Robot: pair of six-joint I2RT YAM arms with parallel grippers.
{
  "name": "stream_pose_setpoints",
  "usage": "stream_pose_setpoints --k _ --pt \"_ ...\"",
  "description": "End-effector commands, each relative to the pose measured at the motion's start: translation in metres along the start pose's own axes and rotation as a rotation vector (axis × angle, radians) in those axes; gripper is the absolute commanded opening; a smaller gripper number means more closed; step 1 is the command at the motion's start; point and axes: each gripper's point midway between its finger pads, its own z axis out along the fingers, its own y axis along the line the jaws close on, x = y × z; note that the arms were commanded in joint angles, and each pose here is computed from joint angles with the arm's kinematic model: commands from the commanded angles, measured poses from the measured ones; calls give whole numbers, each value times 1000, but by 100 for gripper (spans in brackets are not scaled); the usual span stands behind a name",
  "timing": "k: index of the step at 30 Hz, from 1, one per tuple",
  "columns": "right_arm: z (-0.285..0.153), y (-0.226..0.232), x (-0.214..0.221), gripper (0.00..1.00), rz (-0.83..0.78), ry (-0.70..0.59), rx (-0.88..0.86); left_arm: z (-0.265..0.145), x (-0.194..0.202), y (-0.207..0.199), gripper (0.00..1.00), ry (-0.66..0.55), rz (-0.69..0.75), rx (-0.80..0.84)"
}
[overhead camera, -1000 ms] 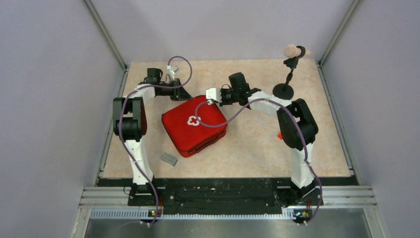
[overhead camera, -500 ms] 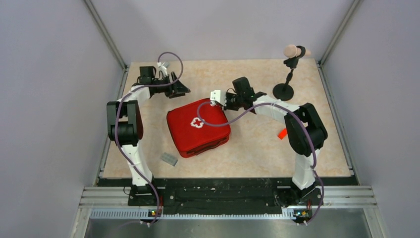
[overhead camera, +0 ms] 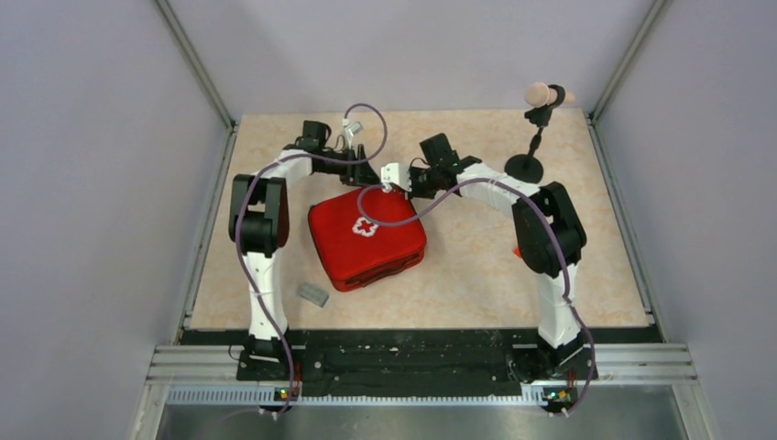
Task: Organize the medicine kit
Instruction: Zip the medicine box at the center of the board.
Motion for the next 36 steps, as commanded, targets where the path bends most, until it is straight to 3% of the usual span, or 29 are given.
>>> stream_pose_setpoints --k 1,6,9,11,14,15,22,30,36 --pt "0 2 -20 0 -59 -62 -53 2 14 -28 65 60 53 128" --pt "0 -1 -17 0 -76 -50 -55 3 33 -35 58 123 42 179" --pt "-4 -2 -19 0 -85 -52 -57 2 47 -36 47 173 54 189" --pt "-9 -3 -23 0 -97 -65 -57 3 55 -38 37 205 58 206" --pt "-17 3 -27 0 -116 -92 -82 0 64 -41 5 248 22 233" --pt "-19 5 -28 0 -127 -97 -89 0 63 -40 0 252 32 236" --pt "-34 20 -8 0 -211 -13 -129 -23 49 -27 0 225 57 137" --pt "-48 22 -2 0 -208 56 -129 -95 -12 15 0 -111 -71 -166" --pt "-45 34 -6 0 -190 37 -164 -108 -30 18 0 -241 -168 -199"
